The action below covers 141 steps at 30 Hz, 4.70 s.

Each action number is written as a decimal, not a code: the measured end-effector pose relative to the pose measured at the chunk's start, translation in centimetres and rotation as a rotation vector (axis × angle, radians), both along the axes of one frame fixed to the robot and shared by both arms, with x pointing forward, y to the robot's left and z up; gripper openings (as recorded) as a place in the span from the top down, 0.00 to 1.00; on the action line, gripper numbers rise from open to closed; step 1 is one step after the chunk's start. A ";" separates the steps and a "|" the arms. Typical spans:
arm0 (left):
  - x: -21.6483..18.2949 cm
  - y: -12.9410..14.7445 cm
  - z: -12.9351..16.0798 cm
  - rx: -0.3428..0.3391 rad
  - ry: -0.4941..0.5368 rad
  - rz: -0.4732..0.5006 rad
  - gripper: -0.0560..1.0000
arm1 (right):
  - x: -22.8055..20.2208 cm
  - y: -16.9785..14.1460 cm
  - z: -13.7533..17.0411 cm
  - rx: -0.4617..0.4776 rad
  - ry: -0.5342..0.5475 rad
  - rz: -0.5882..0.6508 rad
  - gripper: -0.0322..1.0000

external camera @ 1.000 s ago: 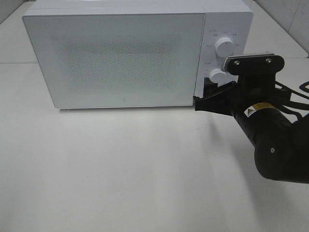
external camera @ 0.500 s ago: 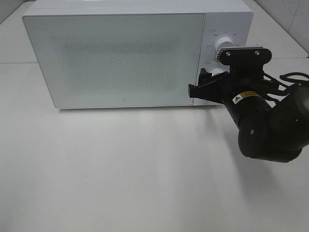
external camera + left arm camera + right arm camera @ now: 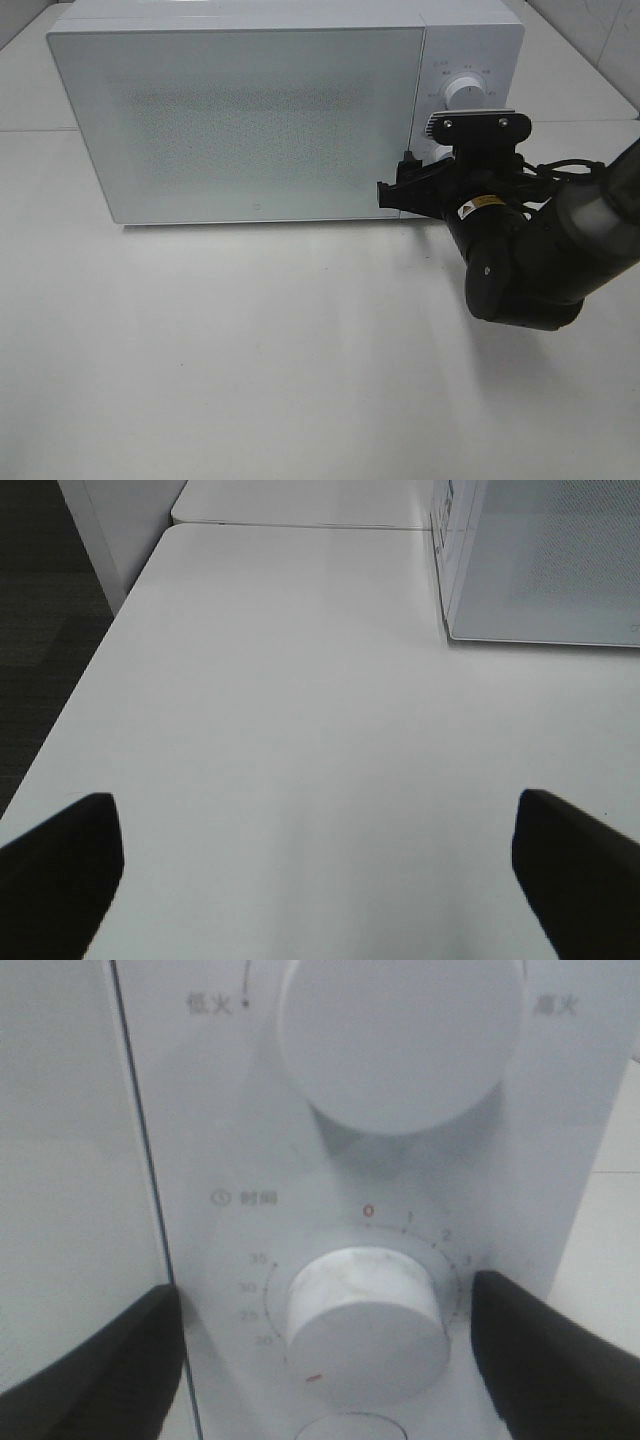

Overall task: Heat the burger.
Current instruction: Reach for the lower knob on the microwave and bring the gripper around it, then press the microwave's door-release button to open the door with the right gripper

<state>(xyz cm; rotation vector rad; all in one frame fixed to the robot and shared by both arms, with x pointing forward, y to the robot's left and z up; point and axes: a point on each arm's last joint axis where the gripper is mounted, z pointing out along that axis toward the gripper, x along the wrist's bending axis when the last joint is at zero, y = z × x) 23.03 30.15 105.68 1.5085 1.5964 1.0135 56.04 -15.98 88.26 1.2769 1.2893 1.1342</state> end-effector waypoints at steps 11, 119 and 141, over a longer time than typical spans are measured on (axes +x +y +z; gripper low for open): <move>0.0 0.0 0.0 0.000 0.000 0.000 0.02 | 0.0 0.0 -0.5 -0.005 0.013 -0.005 0.23; 0.0 0.0 0.0 0.000 0.000 0.000 0.02 | -0.2 -0.3 0.2 1.431 -0.020 -0.186 0.45; 0.0 0.0 0.0 0.000 0.000 0.000 0.02 | -1.4 0.0 2.3 1.266 -0.002 -0.086 0.26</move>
